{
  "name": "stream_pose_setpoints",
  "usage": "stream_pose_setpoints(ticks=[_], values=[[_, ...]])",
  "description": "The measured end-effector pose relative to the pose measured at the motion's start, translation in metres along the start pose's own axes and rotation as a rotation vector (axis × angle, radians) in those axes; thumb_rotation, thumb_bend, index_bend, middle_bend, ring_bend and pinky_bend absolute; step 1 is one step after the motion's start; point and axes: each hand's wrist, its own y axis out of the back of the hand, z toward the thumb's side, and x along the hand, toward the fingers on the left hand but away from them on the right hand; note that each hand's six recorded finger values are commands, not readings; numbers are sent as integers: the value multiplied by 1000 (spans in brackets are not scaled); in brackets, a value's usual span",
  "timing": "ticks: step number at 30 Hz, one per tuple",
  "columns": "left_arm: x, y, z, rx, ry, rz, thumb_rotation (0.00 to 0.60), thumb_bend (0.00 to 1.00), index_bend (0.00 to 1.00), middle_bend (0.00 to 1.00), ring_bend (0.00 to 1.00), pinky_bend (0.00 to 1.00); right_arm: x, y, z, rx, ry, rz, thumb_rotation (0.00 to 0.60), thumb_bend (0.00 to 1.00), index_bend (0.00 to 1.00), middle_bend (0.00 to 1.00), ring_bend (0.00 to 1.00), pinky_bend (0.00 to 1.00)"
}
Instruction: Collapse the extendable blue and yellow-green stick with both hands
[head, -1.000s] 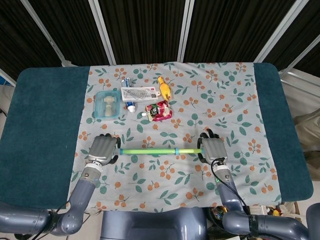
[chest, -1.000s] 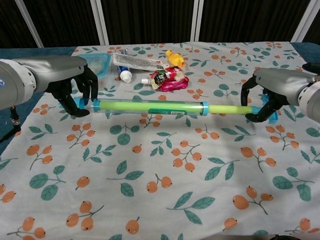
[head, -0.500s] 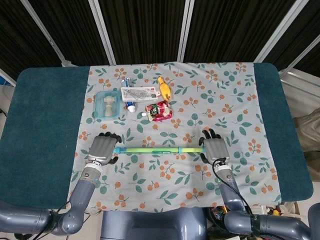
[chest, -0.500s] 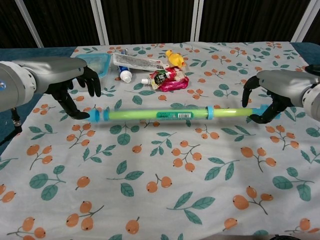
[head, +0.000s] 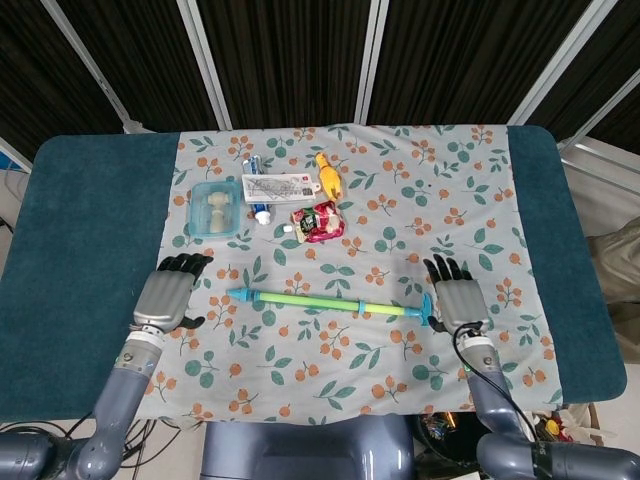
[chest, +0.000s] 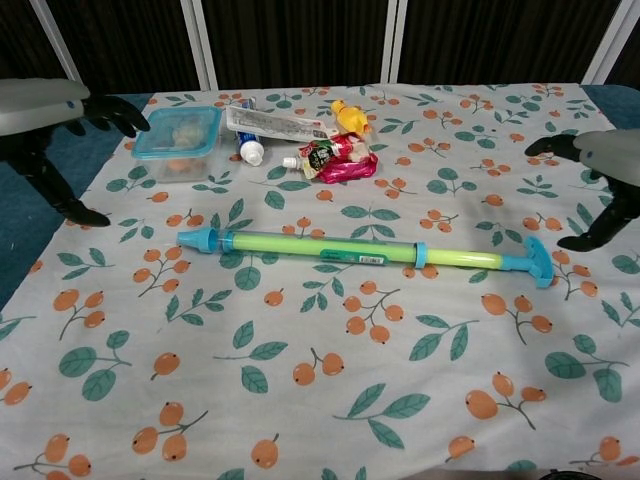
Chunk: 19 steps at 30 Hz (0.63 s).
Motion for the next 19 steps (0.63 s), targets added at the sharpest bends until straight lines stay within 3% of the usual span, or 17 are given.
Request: stream_pose_setpoints(ticks=[5, 9, 14, 19], values=[[-30, 8, -31, -52, -23, 76, 600, 112, 11, 105, 91, 146, 32, 17, -43, -12, -10, -77, 600, 126, 0, 0, 0, 173], [-64, 10, -67, -80, -24, 157, 600, 112, 0, 78, 68, 130, 69, 27, -87, -27, -47, -128, 600, 120, 0, 0, 0, 169], [-119, 8, -128, -66, 45, 253, 600, 111, 0, 16, 4, 64, 117, 31, -139, -32, -107, -172, 600, 106, 0, 0, 0, 162], [-151, 6, -158, -25, 75, 302, 600, 110, 0, 5, 0, 51, 140, 31, -159, -13, -106, -201, 600, 103, 0, 0, 0, 161]])
